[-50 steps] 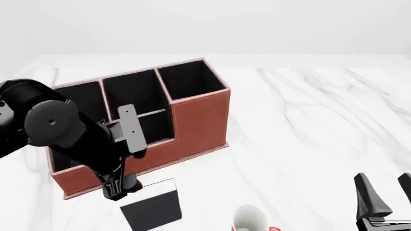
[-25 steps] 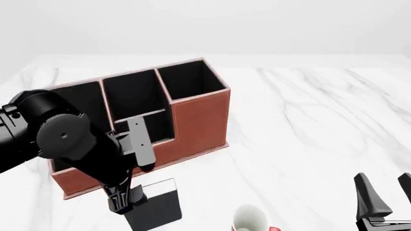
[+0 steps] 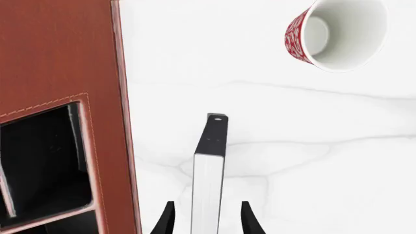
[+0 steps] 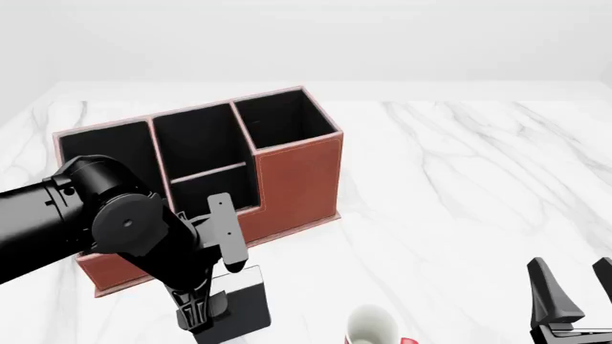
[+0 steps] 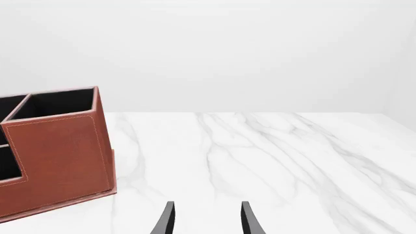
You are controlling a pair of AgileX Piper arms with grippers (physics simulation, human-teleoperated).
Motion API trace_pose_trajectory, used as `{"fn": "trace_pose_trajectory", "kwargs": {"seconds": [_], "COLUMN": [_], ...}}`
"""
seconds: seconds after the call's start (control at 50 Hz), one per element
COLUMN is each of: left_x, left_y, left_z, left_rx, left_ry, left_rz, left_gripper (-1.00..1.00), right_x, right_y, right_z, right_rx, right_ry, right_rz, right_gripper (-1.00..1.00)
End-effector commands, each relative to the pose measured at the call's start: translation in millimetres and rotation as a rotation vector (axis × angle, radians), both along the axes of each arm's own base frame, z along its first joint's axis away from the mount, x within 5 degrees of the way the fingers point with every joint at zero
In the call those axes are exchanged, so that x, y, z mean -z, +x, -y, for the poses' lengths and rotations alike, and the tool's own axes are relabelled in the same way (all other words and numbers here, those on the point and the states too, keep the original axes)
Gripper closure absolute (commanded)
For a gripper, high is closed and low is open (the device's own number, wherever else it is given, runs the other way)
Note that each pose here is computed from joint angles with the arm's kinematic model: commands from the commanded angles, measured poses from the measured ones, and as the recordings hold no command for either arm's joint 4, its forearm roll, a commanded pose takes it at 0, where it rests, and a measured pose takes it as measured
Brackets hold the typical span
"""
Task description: Pick up the book and place it in the front compartment of the caddy.
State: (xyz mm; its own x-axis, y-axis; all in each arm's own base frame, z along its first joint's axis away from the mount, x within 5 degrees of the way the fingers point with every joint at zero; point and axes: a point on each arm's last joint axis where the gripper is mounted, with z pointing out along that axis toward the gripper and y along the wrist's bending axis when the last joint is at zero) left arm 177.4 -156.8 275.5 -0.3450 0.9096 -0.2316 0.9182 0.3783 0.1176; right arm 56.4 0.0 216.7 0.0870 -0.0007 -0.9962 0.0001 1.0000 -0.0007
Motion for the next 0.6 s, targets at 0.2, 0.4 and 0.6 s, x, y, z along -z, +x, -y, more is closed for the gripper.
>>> {"fn": "trace_pose_trajectory", "kwargs": {"seconds": [0.2, 0.4, 0.6], "left_x": [24.6, 37.0, 50.9], "left_y": [7.3, 11.1, 9.3], "left_z": [-0.8, 8.7, 31.3], "left_rx": [-0.009, -0.004, 0.0], "left_ry": [0.017, 0.023, 0.036], "left_rz": [-0.015, -0.026, -0.06], "left_gripper": [-1.0, -1.0, -1.0], "right_x": [0.2, 0.2, 0.2], "right_y": [0.0, 0.0, 0.0], "right_z": [0.0, 0.0, 0.0], "right_rx": [0.0, 0.0, 0.0], "right_ry": [0.001, 0.0, 0.0], "right_rz": [0.0, 0.0, 0.0], "right_gripper": [-1.0, -1.0, -1.0]}}
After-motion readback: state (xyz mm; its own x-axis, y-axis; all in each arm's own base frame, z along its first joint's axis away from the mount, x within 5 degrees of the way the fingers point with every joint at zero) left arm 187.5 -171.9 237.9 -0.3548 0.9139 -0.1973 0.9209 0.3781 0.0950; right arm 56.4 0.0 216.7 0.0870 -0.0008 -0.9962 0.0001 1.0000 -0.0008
